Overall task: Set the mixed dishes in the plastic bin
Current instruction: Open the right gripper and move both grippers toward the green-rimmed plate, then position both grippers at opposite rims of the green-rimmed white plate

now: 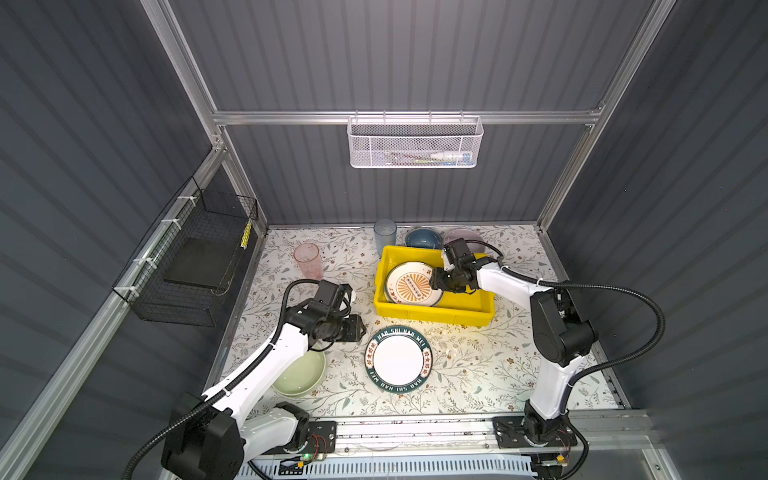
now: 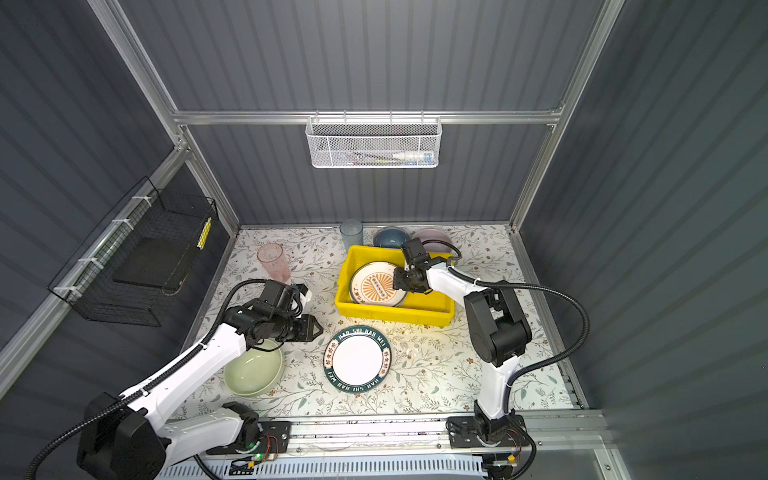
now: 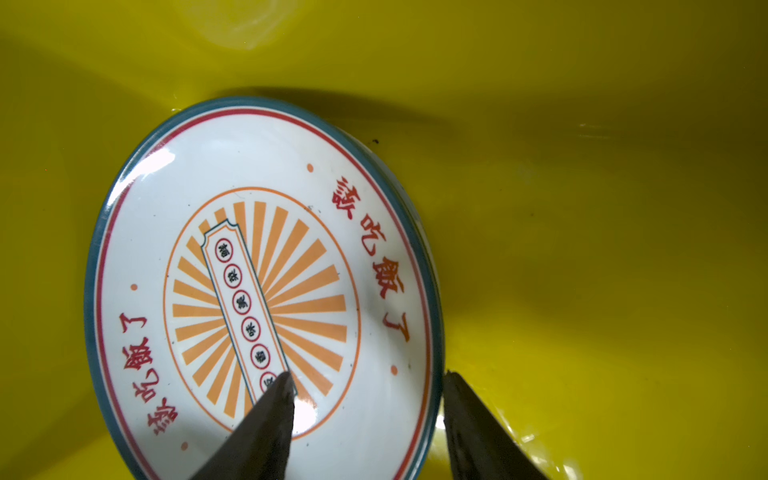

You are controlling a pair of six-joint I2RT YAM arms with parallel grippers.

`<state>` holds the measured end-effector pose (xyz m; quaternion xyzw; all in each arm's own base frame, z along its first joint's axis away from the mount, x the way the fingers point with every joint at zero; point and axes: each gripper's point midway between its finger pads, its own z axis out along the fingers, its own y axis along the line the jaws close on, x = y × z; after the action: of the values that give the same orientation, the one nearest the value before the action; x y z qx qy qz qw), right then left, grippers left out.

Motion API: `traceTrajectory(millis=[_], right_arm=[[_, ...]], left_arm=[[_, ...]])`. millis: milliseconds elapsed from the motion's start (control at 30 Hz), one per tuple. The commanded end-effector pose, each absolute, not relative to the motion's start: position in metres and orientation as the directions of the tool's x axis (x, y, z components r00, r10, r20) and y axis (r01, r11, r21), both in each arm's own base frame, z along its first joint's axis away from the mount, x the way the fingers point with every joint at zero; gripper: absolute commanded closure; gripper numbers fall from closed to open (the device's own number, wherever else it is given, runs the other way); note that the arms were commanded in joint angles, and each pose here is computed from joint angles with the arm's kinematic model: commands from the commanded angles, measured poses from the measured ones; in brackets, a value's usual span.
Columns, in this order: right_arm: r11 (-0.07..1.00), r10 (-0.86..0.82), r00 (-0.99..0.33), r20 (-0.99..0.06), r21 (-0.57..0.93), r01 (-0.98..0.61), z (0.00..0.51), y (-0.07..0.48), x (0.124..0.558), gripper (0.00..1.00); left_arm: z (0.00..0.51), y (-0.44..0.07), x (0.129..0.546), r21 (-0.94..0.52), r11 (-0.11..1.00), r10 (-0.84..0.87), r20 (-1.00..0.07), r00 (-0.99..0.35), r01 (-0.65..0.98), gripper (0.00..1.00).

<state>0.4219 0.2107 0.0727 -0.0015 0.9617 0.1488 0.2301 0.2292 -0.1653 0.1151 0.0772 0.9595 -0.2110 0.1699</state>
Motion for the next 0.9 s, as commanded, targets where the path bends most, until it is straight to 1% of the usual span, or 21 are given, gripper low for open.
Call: traceTrajectory(millis=[0, 200, 433, 533, 733, 800, 867], right_arm=[[0.972, 0.038, -0.884, -0.465, 0.222, -0.074, 0.088, 0.2, 0.416, 0.41], [0.972, 0.004, -0.851, -0.524, 0.204, -0.121, 0.13, 0.191, 0.392, 0.39], [0.92, -0.002, -0.823, -0.567, 0.322, -0.224, 0.172, 0.193, 0.337, 0.38], [0.904, 0.005, -0.822, -0.569, 0.354, -0.24, 0.174, 0.192, 0.311, 0.38], [0.852, 0.014, -0.834, -0.551, 0.443, -0.279, 0.159, 0.202, 0.255, 0.39], [0.844, 0.003, -0.809, -0.588, 0.436, -0.313, 0.157, 0.208, 0.242, 0.4], [0.839, -0.002, -0.808, -0.589, 0.439, -0.322, 0.145, 0.213, 0.228, 0.41]], left_arm=[[0.107, -0.165, 0.218, -0.399, 0.895, 0.066, -0.323, -0.944, 0.2, 0.57], [0.101, -0.169, 0.212, -0.438, 0.88, 0.049, -0.299, -0.953, 0.183, 0.58], [0.087, -0.173, 0.208, -0.46, 0.873, 0.047, -0.252, -0.967, 0.162, 0.59], [0.082, -0.175, 0.208, -0.468, 0.87, 0.044, -0.238, -0.97, 0.154, 0.6], [0.07, -0.175, 0.204, -0.47, 0.872, 0.042, -0.21, -0.977, 0.138, 0.64], [0.065, -0.174, 0.203, -0.468, 0.874, 0.038, -0.196, -0.98, 0.127, 0.66], [0.059, -0.174, 0.201, -0.465, 0.878, 0.036, -0.18, -0.983, 0.117, 0.68]])
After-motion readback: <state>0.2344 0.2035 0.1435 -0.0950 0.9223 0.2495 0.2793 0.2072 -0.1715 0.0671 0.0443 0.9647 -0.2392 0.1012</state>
